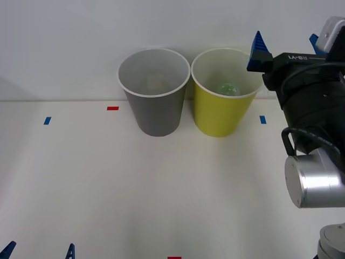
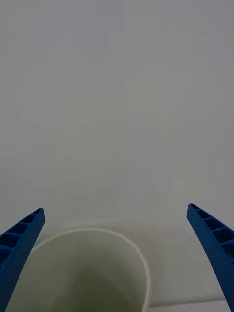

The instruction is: Put cans in the gray bin and PET bottles in the light green bin.

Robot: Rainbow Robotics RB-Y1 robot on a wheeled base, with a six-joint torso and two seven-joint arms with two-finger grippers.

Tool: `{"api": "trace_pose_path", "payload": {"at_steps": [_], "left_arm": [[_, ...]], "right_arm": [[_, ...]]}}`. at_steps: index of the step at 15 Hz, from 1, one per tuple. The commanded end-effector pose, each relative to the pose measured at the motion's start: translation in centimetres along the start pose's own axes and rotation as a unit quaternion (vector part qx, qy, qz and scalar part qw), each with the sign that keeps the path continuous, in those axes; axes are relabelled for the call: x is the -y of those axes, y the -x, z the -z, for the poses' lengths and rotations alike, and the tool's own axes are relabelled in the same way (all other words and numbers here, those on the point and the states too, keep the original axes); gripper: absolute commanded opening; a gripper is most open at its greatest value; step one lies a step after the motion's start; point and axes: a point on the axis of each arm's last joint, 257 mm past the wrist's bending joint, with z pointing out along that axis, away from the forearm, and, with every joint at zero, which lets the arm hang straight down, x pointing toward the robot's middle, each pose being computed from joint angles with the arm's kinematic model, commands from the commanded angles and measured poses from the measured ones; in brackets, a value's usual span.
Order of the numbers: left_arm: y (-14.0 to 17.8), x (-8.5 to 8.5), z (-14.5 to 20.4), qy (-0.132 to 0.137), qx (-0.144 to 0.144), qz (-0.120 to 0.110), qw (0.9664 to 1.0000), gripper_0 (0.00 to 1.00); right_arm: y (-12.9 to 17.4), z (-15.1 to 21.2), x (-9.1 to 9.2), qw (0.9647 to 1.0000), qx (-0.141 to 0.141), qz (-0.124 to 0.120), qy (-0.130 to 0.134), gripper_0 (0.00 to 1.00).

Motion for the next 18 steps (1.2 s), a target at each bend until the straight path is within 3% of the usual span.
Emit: {"api": "trace_pose_path", "payload": {"at_steps": [1, 3, 10, 11, 13, 16, 18], "left_arm": [[0.0, 0.0, 0.0, 0.000, 0.000, 0.000, 1.0000, 1.00], [0.0, 0.0, 0.0, 0.000, 0.000, 0.000, 1.0000, 1.00], [0.0, 0.0, 0.0, 0.000, 0.000, 0.000, 1.0000, 1.00], [0.0, 0.0, 0.0, 0.000, 0.000, 0.000, 1.0000, 1.00], [0.0, 0.0, 0.0, 0.000, 0.000, 0.000, 1.0000, 1.00], [0.0, 0.0, 0.0, 0.000, 0.000, 0.000, 1.0000, 1.00], [0.0, 0.0, 0.0, 0.000, 0.000, 0.000, 1.0000, 1.00]], "right_arm": [[-0.4, 2.3, 0.3, 0.9998, 0.006, 0.012, 0.012, 1.00], [-0.9, 3.4, 0.5, 0.9996, 0.017, 0.014, 0.016, 1.00], [-3.5, 5.5, 1.2, 0.9994, 0.008, 0.030, 0.016, 1.00], [-4.4, 5.8, 1.4, 0.9984, 0.023, 0.047, 0.020, 1.00], [-6.3, 6.5, 1.9, 0.9977, 0.031, 0.055, 0.026, 1.00], [-9.1, 8.6, 3.1, 0.9971, 0.010, 0.068, 0.032, 1.00], [-9.9, 9.1, 3.6, 0.9947, 0.019, 0.092, 0.041, 1.00]]}}
